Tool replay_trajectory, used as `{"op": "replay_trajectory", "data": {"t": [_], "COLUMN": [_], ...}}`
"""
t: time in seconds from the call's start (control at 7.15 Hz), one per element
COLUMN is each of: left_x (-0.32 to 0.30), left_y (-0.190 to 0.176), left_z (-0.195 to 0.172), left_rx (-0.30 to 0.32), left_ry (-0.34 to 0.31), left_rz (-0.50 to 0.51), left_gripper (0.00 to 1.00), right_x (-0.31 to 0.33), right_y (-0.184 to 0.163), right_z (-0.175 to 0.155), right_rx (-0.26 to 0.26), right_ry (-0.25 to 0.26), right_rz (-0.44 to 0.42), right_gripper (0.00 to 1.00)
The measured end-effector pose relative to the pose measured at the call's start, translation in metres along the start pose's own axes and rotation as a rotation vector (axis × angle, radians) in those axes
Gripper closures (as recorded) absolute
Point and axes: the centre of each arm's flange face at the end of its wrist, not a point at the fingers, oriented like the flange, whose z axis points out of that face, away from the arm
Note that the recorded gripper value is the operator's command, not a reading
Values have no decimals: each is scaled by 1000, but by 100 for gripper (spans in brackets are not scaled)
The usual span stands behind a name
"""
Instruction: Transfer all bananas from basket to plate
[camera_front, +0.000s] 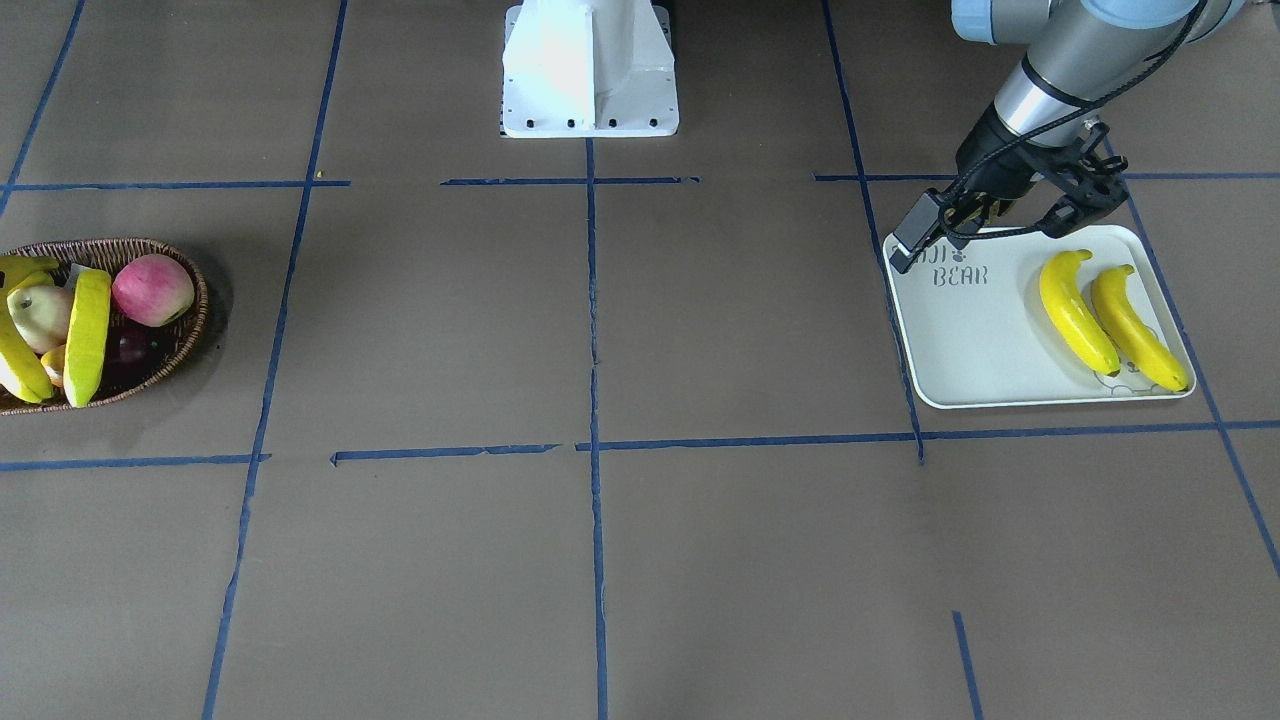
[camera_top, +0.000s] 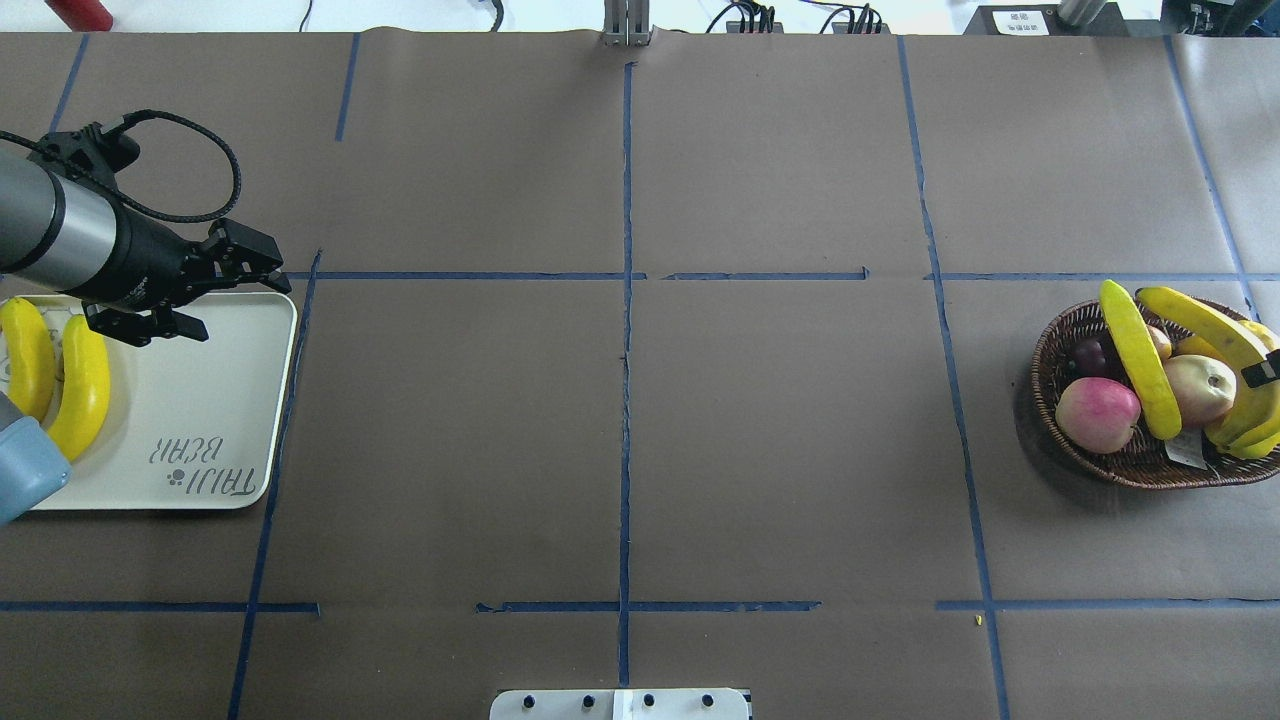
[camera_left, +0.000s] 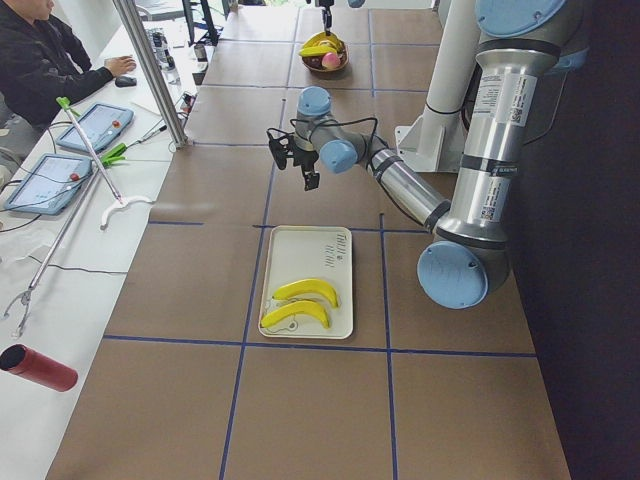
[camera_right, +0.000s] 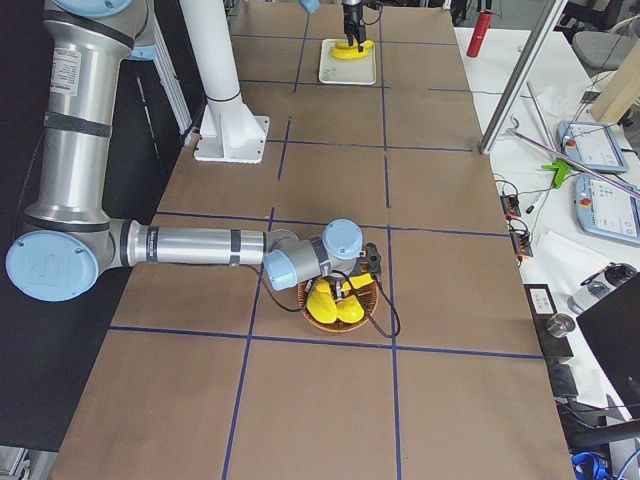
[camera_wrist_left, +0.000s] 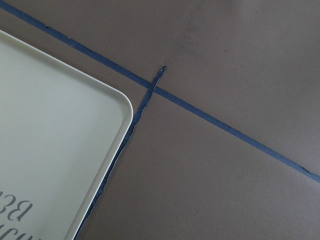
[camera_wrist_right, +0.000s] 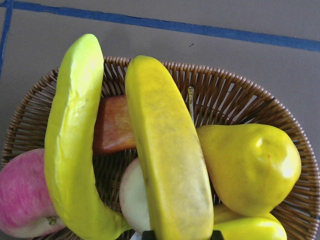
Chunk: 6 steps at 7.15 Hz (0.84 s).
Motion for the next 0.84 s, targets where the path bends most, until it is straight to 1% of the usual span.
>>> {"op": "replay_trajectory", "data": {"t": [0.14, 0.28, 0.42, 0.56, 0.7, 0.84], "left_x": [-1, -1, -1, 0, 0, 3], "left_y": [-1, -1, -1, -1, -1, 1], "left_z": [2, 4, 5, 5, 5, 4], "left_rx": [-2, -4, -6, -10, -13, -14], "left_ry": [-4, -6, -7, -6, -5, 1], "left_rz": [-2, -2, -1, 0, 0, 3], "left_gripper": [1, 1, 1, 1, 1, 1], "right_x": [4, 5, -4, -24, -51, -88], "right_y": [5, 4, -1, -13, -35, -63], "right_z": [-23, -53, -82, -107, -126, -136], "right_rx": [71, 150, 212, 248, 263, 268], "right_ry": [5, 14, 20, 15, -2, -35], "right_rz": [-19, -28, -36, -20, 31, 95], "right_gripper": [100, 100, 100, 100, 100, 100]}}
